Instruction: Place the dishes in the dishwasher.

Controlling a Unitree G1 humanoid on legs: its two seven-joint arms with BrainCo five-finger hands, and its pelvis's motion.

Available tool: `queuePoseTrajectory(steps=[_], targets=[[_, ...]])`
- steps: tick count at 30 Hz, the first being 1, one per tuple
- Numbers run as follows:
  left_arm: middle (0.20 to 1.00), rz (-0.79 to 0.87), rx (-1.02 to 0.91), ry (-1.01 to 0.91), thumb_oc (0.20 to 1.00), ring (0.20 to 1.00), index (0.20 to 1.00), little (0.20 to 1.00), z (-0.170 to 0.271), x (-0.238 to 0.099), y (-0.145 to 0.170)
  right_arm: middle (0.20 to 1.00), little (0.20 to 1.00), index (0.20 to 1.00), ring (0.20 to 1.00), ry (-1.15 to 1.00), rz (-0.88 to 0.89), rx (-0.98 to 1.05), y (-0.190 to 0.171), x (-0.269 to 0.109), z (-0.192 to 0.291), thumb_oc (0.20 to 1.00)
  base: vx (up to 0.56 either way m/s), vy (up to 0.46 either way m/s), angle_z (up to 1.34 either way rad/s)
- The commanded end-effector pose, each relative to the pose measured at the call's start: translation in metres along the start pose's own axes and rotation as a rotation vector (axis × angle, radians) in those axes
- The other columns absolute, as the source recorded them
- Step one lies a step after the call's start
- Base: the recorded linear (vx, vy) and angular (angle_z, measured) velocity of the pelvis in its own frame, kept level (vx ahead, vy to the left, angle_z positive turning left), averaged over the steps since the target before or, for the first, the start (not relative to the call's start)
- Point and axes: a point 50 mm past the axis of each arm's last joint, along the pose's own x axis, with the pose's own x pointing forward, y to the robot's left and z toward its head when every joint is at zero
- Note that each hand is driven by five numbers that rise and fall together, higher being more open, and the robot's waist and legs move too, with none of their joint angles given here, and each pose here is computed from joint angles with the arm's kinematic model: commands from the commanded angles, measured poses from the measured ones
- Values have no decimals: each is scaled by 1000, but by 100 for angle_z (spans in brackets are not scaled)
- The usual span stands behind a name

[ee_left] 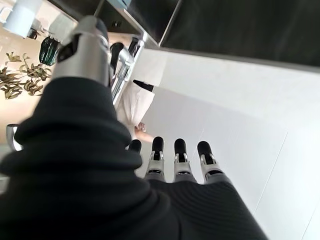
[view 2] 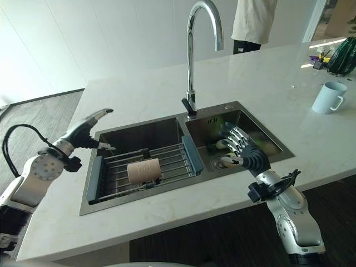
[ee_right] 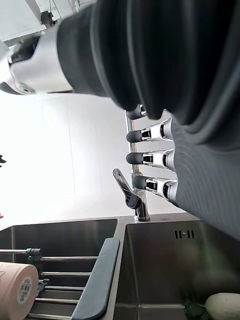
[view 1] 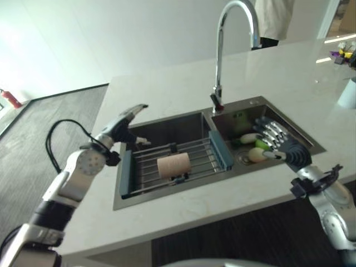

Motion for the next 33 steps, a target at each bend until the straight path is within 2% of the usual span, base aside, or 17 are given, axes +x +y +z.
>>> queuePoseTrajectory(steps=[1, 9, 33], targets=[[1000, 60, 10, -15, 1000, 1000, 1000, 1000, 8, 13, 32, 1000, 1000, 1000, 1000, -131, 51, -41, 2, 14, 27, 1000, 0, 0, 0], [1000, -58, -46, 111, 1000, 1000, 1000, 1000, -16, 22, 1, 1000, 1000, 1000, 1000, -125, 62, -40, 0, 13, 26, 1000, -21, -2, -6], [1000, -216, -14, 204, 1000, 1000, 1000, 1000, -33, 31, -27, 1000, 1000, 1000, 1000, -116, 80, -50, 2, 13, 26, 1000, -1, -1, -1]])
